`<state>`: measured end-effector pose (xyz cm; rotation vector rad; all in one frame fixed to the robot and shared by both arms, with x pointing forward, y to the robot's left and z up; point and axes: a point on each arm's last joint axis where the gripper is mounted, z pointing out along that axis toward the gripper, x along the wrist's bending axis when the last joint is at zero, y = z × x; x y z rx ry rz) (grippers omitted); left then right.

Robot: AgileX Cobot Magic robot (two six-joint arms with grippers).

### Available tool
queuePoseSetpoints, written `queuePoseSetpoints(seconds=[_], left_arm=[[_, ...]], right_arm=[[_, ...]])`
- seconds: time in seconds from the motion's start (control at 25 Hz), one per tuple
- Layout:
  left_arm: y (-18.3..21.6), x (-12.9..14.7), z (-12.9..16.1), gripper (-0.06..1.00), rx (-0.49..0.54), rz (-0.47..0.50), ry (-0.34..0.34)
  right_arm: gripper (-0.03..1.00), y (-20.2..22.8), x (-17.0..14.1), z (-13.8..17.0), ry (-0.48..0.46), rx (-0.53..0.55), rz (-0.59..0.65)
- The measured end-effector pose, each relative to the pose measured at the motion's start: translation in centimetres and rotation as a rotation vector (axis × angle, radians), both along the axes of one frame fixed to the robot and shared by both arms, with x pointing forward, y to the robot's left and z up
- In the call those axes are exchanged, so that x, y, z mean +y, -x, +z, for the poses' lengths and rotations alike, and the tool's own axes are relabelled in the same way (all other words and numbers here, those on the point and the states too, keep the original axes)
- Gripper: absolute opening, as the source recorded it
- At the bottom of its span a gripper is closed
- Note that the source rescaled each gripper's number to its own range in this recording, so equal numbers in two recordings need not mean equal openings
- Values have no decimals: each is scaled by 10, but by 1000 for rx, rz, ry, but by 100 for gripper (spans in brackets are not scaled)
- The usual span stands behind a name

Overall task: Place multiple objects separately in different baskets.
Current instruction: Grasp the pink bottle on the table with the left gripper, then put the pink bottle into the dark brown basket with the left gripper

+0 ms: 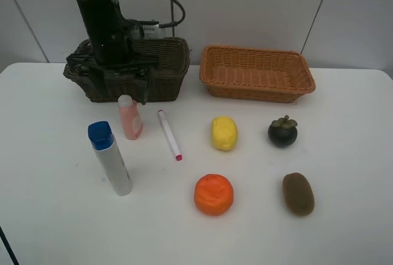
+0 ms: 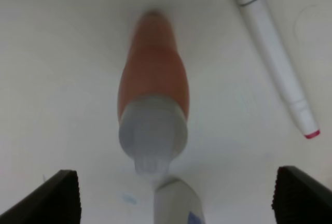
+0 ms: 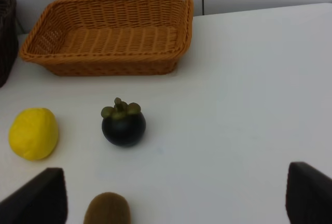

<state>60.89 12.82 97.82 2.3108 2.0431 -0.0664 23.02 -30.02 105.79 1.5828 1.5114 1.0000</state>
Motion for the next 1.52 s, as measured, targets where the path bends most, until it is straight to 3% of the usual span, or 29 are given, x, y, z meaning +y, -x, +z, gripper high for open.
queuePoseSetpoints(seconds=[0.16, 0.48, 0.56, 0.68, 0.72, 0.76, 1.0, 1.24, 1.36, 1.52], left_arm=[[-7, 0, -28, 97, 27, 3, -53], [-19, -4, -81, 95, 44, 3, -70], [-20, -4, -83, 81, 44, 5, -71], [-20, -4, -83, 39, 46, 6, -72], [-19, -4, -83, 29, 47, 5, -73], [-20, -4, -83, 29, 46, 5, -73], [-20, -3, -48, 30, 28, -25, -81], [-47, -10, 38, 30, -208, -31, 29], [-67, 1, 62, 30, -303, 13, 73], [-99, 31, 47, 30, -317, 95, 64]], right_arm=[[99, 0, 0, 0, 0, 0, 0], [99, 0, 0, 0, 0, 0, 0], [99, 0, 0, 0, 0, 0, 0], [99, 0, 0, 0, 0, 0, 0], [99, 0, 0, 0, 0, 0, 0], [99, 0, 0, 0, 0, 0, 0], [99, 0, 0, 0, 0, 0, 0], [99, 0, 0, 0, 0, 0, 0], [99, 0, 0, 0, 0, 0, 0], [99, 0, 0, 0, 0, 0, 0]])
